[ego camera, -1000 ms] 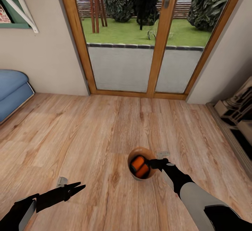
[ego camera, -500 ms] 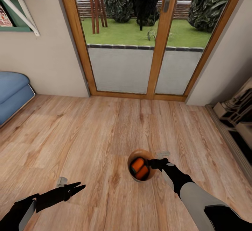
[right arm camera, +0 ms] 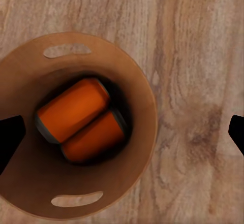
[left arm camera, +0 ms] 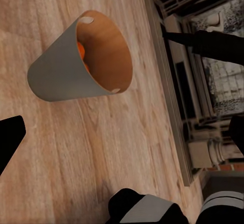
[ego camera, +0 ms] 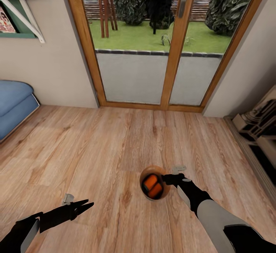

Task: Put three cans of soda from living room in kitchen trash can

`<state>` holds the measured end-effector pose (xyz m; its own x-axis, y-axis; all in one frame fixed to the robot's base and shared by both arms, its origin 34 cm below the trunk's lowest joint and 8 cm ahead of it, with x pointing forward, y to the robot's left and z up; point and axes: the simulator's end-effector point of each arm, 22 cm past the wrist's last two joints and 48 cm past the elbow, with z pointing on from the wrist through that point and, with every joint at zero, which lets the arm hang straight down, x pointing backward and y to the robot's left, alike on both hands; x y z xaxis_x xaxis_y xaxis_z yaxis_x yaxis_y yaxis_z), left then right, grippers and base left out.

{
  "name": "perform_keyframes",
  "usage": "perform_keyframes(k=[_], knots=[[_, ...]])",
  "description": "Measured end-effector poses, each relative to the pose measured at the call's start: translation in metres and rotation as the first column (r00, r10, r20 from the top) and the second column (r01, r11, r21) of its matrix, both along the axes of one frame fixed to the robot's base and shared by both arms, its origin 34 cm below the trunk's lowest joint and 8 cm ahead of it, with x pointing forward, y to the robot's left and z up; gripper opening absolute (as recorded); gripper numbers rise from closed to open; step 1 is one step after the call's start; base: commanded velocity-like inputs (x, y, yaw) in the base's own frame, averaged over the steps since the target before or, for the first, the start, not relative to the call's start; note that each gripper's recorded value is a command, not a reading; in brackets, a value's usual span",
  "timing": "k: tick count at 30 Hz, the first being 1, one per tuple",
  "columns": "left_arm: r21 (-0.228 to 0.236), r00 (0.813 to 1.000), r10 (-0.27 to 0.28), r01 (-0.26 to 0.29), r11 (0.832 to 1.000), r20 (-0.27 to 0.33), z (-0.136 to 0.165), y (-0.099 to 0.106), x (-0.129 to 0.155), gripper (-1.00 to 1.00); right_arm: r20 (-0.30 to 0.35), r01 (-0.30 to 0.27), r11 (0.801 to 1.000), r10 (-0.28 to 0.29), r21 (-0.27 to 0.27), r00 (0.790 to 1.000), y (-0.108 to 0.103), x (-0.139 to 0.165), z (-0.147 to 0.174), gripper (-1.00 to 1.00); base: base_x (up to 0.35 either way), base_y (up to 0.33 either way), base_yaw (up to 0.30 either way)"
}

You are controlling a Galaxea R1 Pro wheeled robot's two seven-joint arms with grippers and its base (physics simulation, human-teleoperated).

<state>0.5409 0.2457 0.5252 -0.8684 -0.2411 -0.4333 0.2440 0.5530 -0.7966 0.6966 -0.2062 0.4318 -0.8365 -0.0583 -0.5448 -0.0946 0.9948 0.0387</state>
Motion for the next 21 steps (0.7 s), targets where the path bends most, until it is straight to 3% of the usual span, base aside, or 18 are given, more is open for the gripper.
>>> perform_keyframes(k=[11,21], knots=[[0.000,1.000,0.000,0.000,1.000,-0.001,0.021,0.000,0.002,1.00,0.000,0.000,1.000,0.000,0.000,1.000,0.000,0.002,0.021,1.00,0.000,0.000,0.000],[0.000,1.000,0.001,-0.001,1.000,0.000,0.021,0.000,0.003,1.00,0.000,0.000,1.000,0.000,0.000,1.000,0.000,0.002,0.021,1.00,0.000,0.000,0.000]])
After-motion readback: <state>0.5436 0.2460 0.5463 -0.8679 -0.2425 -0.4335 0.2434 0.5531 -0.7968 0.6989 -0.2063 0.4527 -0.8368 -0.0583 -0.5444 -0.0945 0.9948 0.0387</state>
